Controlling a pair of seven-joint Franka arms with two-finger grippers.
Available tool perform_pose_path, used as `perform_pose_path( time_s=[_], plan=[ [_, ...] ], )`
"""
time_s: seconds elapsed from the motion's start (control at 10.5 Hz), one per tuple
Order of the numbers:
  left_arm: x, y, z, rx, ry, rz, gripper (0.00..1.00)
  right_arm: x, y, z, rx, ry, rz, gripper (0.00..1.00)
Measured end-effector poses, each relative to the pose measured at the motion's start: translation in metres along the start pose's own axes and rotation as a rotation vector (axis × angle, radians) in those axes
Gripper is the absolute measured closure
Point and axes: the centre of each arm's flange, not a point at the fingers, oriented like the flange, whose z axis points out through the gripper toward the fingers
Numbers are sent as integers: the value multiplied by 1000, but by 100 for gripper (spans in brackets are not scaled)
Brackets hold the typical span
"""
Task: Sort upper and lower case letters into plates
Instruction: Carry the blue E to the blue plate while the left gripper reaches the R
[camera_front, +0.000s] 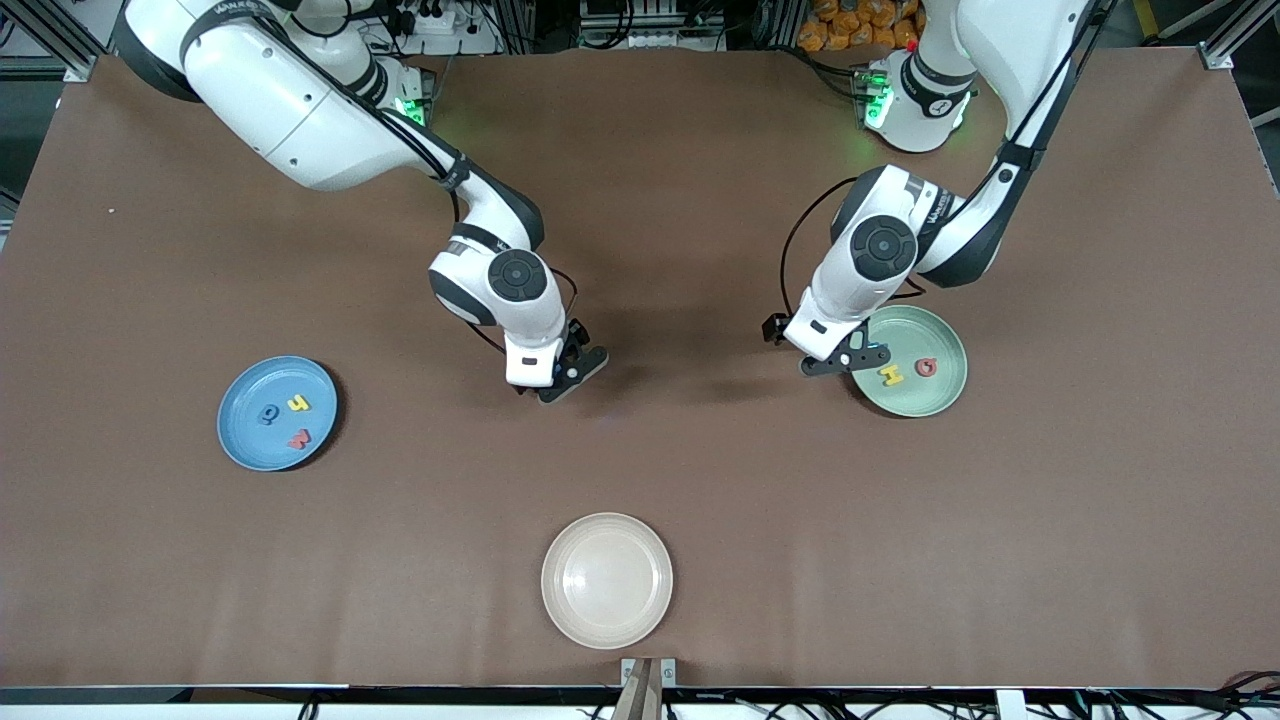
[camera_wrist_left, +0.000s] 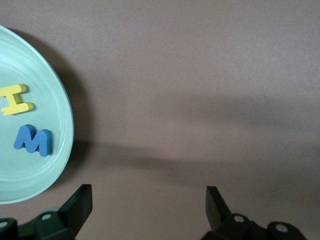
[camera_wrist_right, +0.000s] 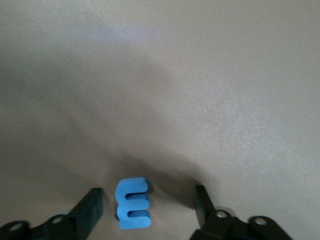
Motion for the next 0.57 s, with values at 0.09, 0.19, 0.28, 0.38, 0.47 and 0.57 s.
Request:
perform_pose_path(
  time_s=[0.09, 0.19, 0.28, 0.38, 0.47, 0.57],
  plan=[
    [0, 0, -1, -1, 1, 0, 0, 1, 1, -2, -3, 2, 4, 39],
    [1, 0, -1, -2, 2, -1, 0, 3, 3, -3, -6, 3, 8, 53],
    [2, 0, -2, -3, 3, -1, 0, 4, 4, -4, -8, 3, 11, 67],
    [3, 1, -3, -5, 6, -2, 0, 4, 4, -5, -9, 3, 12, 67],
    [4, 1, -5, -7, 10, -2, 0, 4, 4, -5, -9, 4, 14, 67],
    [5, 2, -7, -10, 13, -2, 0, 6, 6, -8, -11, 9, 20, 67]
  ],
)
